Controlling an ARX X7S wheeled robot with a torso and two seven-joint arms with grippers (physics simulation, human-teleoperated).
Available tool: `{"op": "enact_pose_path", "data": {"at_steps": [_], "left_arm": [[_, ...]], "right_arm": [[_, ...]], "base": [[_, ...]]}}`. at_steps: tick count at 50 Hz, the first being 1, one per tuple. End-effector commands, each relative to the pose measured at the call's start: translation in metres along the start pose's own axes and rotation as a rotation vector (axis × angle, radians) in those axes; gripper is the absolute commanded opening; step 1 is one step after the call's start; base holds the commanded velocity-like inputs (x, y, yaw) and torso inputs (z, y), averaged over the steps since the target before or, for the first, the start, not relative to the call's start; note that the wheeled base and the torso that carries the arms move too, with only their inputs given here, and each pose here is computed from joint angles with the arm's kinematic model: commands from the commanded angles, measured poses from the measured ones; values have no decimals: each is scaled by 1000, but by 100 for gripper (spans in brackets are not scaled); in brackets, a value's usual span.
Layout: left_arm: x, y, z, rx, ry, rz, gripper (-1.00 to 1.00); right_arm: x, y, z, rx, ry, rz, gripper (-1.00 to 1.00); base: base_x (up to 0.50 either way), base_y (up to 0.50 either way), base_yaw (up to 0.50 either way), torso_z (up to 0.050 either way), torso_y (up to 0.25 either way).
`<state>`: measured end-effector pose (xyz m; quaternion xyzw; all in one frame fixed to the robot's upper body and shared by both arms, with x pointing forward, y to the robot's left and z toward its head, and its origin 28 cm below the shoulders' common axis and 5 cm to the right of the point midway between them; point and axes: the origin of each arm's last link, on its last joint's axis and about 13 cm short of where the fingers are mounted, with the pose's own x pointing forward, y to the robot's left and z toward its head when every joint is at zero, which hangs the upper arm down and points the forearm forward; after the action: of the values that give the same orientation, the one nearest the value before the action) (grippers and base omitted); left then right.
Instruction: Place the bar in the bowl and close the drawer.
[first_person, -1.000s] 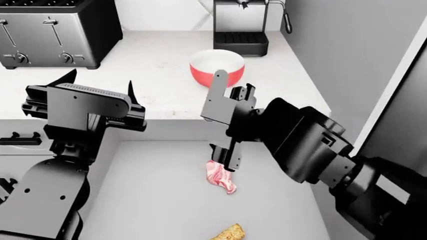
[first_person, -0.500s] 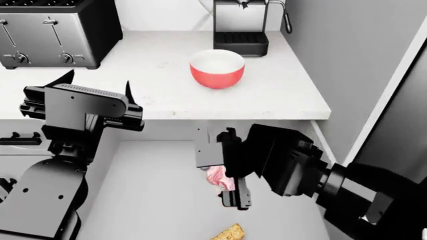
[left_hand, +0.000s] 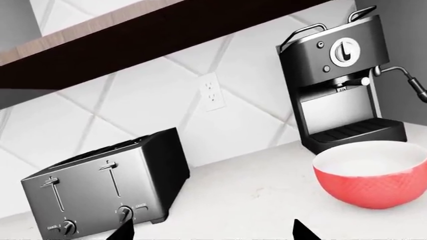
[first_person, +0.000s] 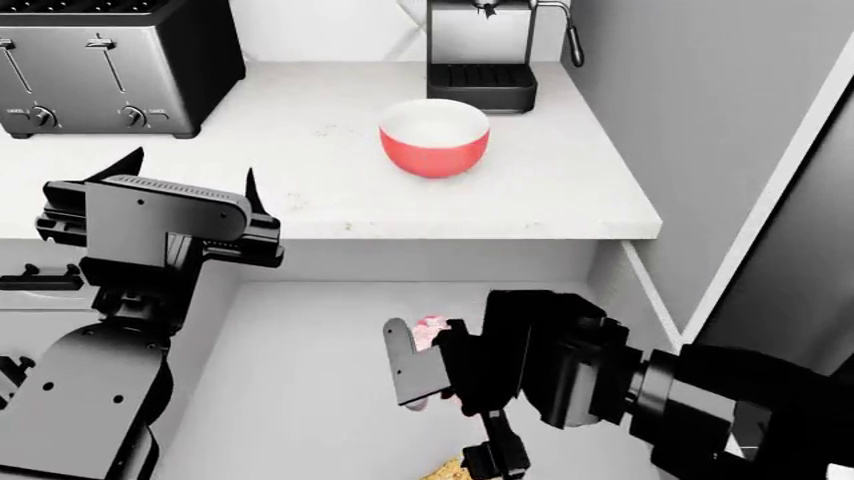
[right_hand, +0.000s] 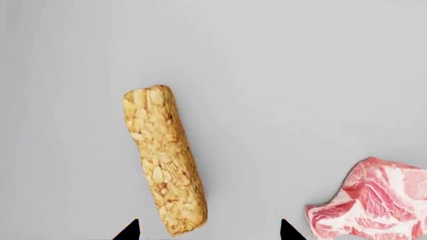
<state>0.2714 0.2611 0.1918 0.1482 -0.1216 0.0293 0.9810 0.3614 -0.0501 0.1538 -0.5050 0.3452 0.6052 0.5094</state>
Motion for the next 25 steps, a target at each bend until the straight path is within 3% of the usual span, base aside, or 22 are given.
{"op": "enact_pose_path", "data": {"at_steps": [1, 25], "left_arm": [[0, 1, -3, -1, 5, 4, 100], [-1, 2, -5, 4, 16, 10, 100]], "right_arm": [[12, 3, 0, -10, 30, 63, 100], [48, 2, -3, -22, 53, 83, 100]], "base": [[0, 0, 0, 0, 0], [0, 0, 0, 0, 0]]}}
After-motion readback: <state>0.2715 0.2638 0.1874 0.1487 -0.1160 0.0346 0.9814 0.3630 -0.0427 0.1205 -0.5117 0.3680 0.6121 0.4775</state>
